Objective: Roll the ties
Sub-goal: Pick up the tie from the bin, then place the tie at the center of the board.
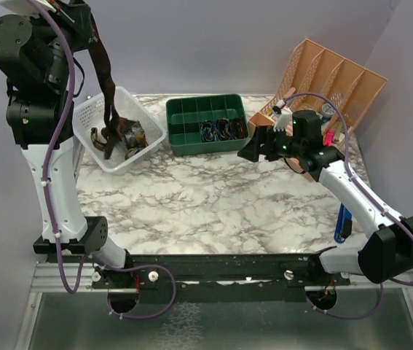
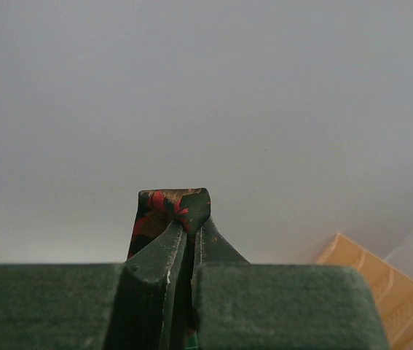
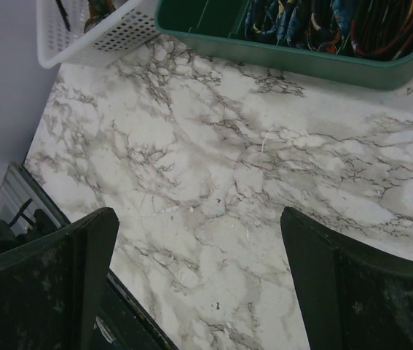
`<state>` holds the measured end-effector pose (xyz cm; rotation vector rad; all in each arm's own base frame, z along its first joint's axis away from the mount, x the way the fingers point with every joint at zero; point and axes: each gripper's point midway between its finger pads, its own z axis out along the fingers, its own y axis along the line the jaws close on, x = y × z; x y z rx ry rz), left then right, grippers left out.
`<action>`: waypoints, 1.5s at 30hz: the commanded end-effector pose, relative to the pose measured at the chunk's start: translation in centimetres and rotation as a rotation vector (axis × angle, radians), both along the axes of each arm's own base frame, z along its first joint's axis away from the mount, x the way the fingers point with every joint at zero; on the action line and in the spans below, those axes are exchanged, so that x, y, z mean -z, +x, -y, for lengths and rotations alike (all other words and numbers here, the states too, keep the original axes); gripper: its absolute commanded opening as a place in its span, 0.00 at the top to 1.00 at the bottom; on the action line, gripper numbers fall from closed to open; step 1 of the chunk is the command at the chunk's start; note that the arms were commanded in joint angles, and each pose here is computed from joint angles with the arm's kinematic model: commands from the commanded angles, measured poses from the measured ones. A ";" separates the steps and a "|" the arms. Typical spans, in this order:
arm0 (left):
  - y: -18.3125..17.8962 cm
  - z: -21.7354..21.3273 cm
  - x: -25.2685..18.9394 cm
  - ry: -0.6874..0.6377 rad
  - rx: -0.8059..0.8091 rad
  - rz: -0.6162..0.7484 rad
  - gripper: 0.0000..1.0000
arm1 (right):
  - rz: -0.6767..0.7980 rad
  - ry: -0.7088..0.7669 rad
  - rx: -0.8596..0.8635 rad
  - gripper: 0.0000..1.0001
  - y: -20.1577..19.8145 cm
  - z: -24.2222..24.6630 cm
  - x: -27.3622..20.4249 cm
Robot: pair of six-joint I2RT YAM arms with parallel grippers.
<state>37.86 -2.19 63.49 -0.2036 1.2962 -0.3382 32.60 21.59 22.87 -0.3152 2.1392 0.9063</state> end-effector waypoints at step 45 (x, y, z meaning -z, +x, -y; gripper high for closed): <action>-22.1 12.4 -12.4 -0.229 1.003 0.410 1.00 | 1.096 0.193 -0.678 0.00 -19.0 -22.3 -6.6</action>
